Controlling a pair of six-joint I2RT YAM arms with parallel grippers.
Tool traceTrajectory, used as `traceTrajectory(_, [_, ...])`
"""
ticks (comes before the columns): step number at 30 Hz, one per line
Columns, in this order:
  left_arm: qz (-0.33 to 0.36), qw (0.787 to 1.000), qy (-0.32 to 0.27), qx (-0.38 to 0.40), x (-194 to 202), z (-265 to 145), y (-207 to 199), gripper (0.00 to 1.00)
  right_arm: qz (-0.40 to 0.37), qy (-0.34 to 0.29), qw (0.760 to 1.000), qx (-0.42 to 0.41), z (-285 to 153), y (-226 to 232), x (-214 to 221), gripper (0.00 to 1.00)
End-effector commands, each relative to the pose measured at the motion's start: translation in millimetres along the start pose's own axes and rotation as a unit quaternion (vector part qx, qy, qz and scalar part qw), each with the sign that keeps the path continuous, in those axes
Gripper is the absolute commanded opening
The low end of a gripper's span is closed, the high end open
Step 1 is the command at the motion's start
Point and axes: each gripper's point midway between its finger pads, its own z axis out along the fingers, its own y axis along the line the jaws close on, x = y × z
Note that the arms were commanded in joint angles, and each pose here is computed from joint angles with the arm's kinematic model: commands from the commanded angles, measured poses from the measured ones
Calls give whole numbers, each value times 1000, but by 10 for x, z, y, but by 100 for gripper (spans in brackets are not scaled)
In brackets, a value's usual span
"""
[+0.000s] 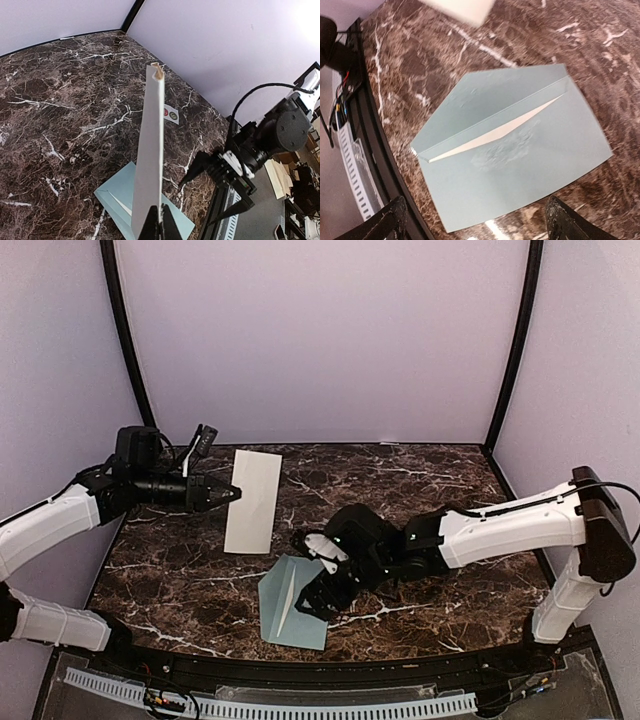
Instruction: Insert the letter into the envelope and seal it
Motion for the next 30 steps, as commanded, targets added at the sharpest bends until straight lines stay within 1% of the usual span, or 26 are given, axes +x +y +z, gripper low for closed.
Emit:
traceTrajectory(1, [12, 1000, -17, -22, -29, -51, 38, 0, 4, 37, 999, 20, 49, 144, 337, 93])
traceTrajectory(4, [12, 1000, -16, -22, -27, -47, 41, 0, -12, 49, 999, 10, 108, 273, 442, 94])
traceTrajectory(7, [9, 1000, -13, -24, -12, -39, 56, 0, -34, 77, 996, 18, 197, 313, 588, 94])
traceTrajectory(13, [2, 999, -10, -32, 7, -26, 107, 0, -69, 103, 990, 64, 381, 239, 741, 94])
traceTrajectory(21, [-3, 999, -4, -40, 28, -3, 165, 0, -101, 111, 985, 87, 498, 199, 764, 94])
traceTrajectory(26, [-9, 999, -1, -42, 41, 12, 195, 0, -124, 125, 979, 98, 509, 176, 849, 94])
traceTrajectory(30, [-11, 999, 0, -44, 44, 13, 213, 0, -139, 124, 978, 99, 490, 203, 859, 94])
